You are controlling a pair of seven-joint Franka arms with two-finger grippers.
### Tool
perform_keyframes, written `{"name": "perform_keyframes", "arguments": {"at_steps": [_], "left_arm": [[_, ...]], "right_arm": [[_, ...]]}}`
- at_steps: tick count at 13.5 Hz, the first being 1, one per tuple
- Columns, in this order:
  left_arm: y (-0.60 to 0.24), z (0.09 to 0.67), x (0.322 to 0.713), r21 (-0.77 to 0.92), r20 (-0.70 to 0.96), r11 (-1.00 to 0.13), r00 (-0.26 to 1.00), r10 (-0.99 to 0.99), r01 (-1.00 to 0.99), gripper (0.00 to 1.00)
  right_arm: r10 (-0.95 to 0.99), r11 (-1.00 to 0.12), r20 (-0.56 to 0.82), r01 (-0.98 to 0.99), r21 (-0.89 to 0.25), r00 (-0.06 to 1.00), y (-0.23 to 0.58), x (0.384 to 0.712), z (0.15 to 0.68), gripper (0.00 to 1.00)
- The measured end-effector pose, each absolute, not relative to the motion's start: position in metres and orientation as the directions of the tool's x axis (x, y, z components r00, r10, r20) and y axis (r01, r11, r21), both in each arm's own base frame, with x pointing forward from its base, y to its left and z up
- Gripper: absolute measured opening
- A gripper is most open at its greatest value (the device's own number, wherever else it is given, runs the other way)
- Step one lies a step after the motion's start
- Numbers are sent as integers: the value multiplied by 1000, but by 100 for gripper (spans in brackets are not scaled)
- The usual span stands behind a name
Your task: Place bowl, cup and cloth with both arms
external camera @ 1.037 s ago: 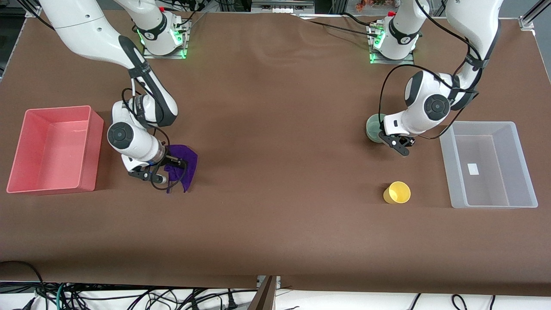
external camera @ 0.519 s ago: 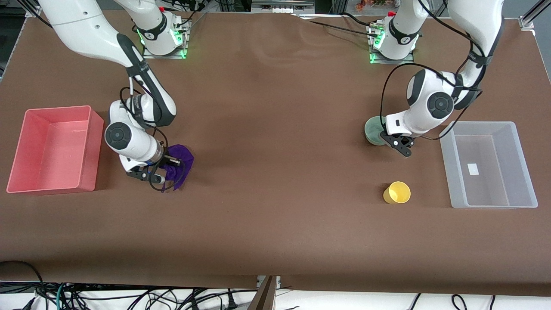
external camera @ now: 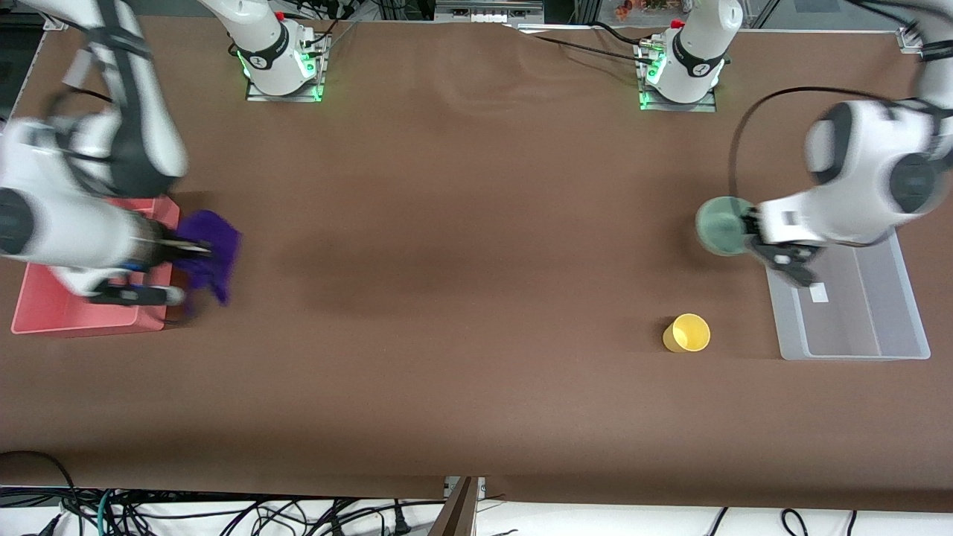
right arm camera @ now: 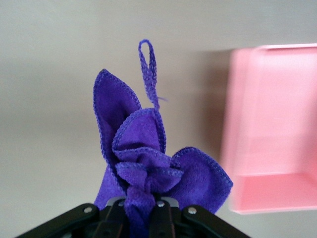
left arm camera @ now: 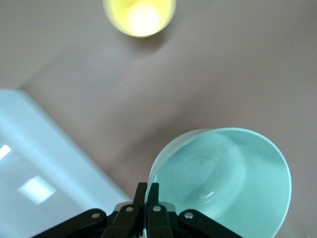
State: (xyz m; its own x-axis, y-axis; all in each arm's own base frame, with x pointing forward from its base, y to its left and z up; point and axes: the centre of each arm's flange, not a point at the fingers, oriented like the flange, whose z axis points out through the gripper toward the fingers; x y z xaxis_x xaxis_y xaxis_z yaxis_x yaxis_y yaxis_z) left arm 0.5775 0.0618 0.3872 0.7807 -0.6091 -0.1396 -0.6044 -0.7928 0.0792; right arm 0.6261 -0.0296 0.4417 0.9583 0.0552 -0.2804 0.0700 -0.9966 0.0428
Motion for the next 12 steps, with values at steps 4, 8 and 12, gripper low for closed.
{"name": "perform_keyframes", "arguments": {"at_steps": [4,8,12], "left_arm": [[189,382,602,44,-165,-785,770,-616,-618,3],[266,294,614,49,-135,-806,796,-591,-590,3],[289,213,617,38,-100,-808,803,-588,-587,4]], "right_arm": [[157,-986,-339,166,-2,928,-180,601,441,11],[178,-983,-356,186,-11,917,-249,578,366,11],[183,-981,-319,194,2,930,-262,553,288,11]]}}
